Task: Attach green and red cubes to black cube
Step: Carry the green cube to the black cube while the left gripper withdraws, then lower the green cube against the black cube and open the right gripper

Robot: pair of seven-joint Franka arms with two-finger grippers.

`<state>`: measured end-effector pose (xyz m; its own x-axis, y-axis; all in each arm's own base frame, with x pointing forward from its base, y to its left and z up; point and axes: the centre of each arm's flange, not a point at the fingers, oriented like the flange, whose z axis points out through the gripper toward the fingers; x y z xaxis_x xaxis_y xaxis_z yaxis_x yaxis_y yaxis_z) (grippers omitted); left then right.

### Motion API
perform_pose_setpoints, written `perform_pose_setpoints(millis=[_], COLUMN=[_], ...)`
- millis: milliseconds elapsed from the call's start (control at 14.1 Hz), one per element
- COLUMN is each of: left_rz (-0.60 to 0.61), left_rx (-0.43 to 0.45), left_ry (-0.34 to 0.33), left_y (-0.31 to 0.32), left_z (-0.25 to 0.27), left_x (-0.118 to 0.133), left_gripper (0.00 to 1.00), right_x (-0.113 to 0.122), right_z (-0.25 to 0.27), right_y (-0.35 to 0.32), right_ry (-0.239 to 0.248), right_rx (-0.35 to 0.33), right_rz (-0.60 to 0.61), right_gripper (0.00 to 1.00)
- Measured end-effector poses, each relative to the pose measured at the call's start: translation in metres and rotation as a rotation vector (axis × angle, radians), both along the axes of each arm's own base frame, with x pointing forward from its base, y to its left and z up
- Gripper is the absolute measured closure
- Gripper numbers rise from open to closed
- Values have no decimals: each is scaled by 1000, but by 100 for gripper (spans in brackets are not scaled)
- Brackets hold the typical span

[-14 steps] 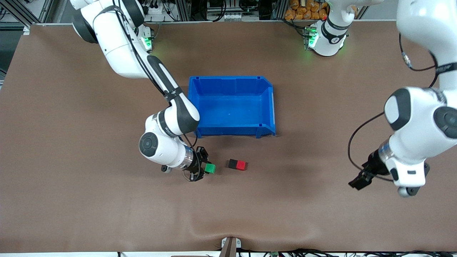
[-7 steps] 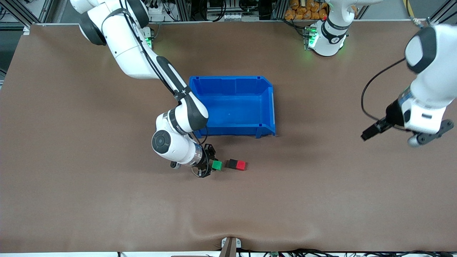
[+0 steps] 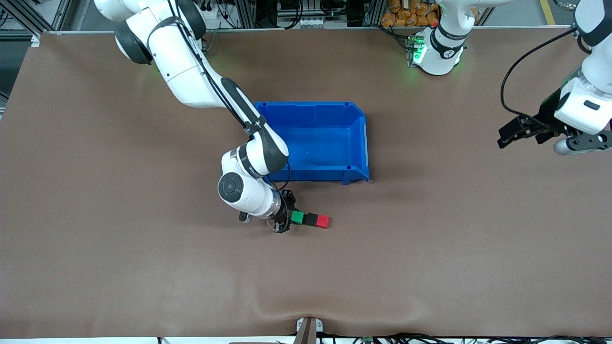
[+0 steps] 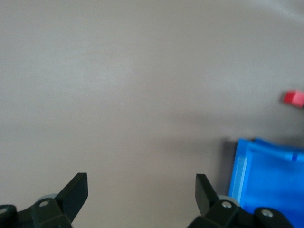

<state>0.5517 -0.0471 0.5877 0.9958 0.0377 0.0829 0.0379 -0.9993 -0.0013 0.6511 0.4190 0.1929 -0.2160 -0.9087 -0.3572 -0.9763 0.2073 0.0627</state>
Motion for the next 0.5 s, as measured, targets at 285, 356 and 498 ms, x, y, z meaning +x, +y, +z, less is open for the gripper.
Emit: perform_pose_setpoints(millis=[285,356,498], left_rz=[-183,-205,-228], left_rx=[14,14,14], left_ry=[74,84,100], left_y=[-2,-2,-7], left_z=[25,31,35], left_x=[-3,-3,-5], left_gripper=[0,0,0], right_x=[-7,-8,-8], right_z=[-6,-6,-6], right_y=[10,12,12], right_ry=[-5,-7,-12], right_rx=[-2,-2,-6], right_rz=[12,14,21], right_gripper=[61,61,56])
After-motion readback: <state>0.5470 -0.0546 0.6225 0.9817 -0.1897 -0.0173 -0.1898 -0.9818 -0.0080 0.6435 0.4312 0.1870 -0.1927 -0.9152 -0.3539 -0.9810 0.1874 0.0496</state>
